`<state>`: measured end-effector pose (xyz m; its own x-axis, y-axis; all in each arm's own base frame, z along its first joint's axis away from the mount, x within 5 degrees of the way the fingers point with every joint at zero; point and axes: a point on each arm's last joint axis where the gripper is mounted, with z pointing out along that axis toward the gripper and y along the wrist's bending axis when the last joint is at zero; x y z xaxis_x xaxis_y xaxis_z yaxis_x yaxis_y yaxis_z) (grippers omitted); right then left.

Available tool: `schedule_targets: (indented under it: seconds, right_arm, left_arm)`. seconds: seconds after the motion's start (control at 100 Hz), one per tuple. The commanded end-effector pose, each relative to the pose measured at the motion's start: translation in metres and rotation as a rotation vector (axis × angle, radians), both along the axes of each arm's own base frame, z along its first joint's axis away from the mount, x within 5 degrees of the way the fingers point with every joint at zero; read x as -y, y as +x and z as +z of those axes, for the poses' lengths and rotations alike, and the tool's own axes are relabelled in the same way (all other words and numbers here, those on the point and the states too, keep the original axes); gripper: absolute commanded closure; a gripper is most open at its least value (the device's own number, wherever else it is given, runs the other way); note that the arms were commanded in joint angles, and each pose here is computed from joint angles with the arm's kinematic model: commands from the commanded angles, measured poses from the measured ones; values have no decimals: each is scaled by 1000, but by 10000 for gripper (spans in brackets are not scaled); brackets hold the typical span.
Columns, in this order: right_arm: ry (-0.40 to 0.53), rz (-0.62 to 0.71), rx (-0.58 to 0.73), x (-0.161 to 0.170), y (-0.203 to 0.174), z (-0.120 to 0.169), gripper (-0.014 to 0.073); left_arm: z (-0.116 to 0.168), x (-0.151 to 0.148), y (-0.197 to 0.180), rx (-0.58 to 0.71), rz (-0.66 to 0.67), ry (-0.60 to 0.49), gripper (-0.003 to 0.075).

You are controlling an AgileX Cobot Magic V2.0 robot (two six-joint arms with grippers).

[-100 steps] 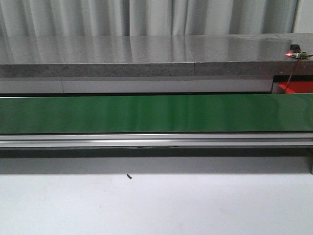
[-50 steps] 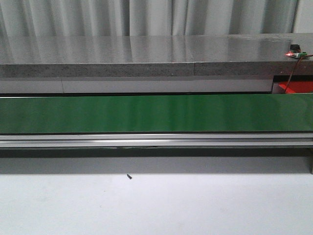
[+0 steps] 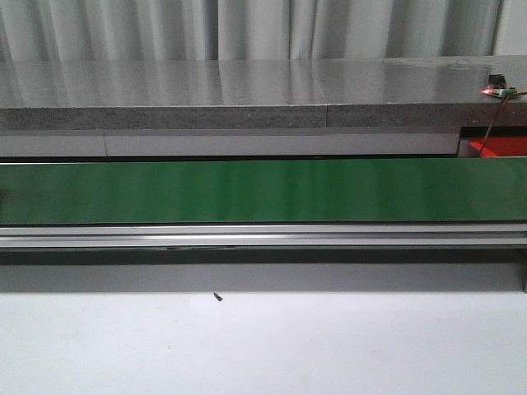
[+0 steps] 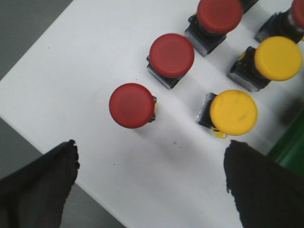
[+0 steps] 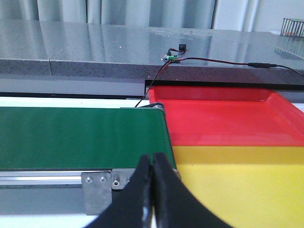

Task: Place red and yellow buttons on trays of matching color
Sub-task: 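Set the yellow button on the green belt and open the left gripper, then grasp a red push-button with the left gripper and carry it over the belt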

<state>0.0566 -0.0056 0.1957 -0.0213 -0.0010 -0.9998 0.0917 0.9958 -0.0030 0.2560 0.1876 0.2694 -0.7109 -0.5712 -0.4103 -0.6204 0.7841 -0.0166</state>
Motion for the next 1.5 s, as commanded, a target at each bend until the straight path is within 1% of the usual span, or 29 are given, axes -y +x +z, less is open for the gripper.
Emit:
schedule_targets:
  seconds: [0.0, 0.08, 0.35, 0.62, 0.69, 0.86, 0.91, 1.0, 1.08, 1.18, 1.28, 1.37, 1.43, 1.49]
  right_arm:
    - [-22, 2, 112, -1, -3, 14, 663]
    - [-22, 2, 112, -1, -3, 14, 663]
    - [-22, 2, 112, -1, -3, 14, 663]
    - [-22, 2, 112, -1, -3, 14, 663]
    - [-22, 2, 112, -1, -3, 14, 663]
    - [-22, 2, 112, -1, -3, 14, 663]
    - [-22, 2, 112, -1, -3, 14, 663]
    - [-22, 2, 112, -1, -3, 14, 663]
    - [-22, 2, 112, -1, -3, 14, 663]
    - [-22, 2, 112, -1, -3, 14, 663]
    - [-22, 2, 112, -1, -3, 14, 663]
    - [-22, 2, 112, -1, -3, 14, 663]
    - [-22, 2, 112, -1, -3, 14, 663]
    - [-22, 2, 112, -1, -3, 14, 663]
  left_arm:
    - [7, -6, 3, 21, 10, 51, 113]
    - [-4, -10, 7, -4, 9, 35, 113]
    - [-35, -21, 22, -21, 27, 18, 113]
    - [-48, -28, 31, 5, 30, 35, 120]
    - [-51, -30, 31, 1, 35, 31, 162]
    - [-59, -37, 27, -16, 59, 16, 358]
    - [-59, -39, 26, -16, 62, 19, 403]
    - [-59, -40, 26, -13, 64, 22, 451]
    - [-59, -40, 26, -13, 64, 22, 459]
    - [-53, -39, 25, -2, 64, 31, 459]
    - [-40, -35, 21, 16, 61, 46, 459]
    - [-21, -29, 16, 42, 47, 73, 459]
    - [-4, -25, 12, 86, 50, 96, 459]
    - [10, -18, 10, 132, 56, 93, 459]
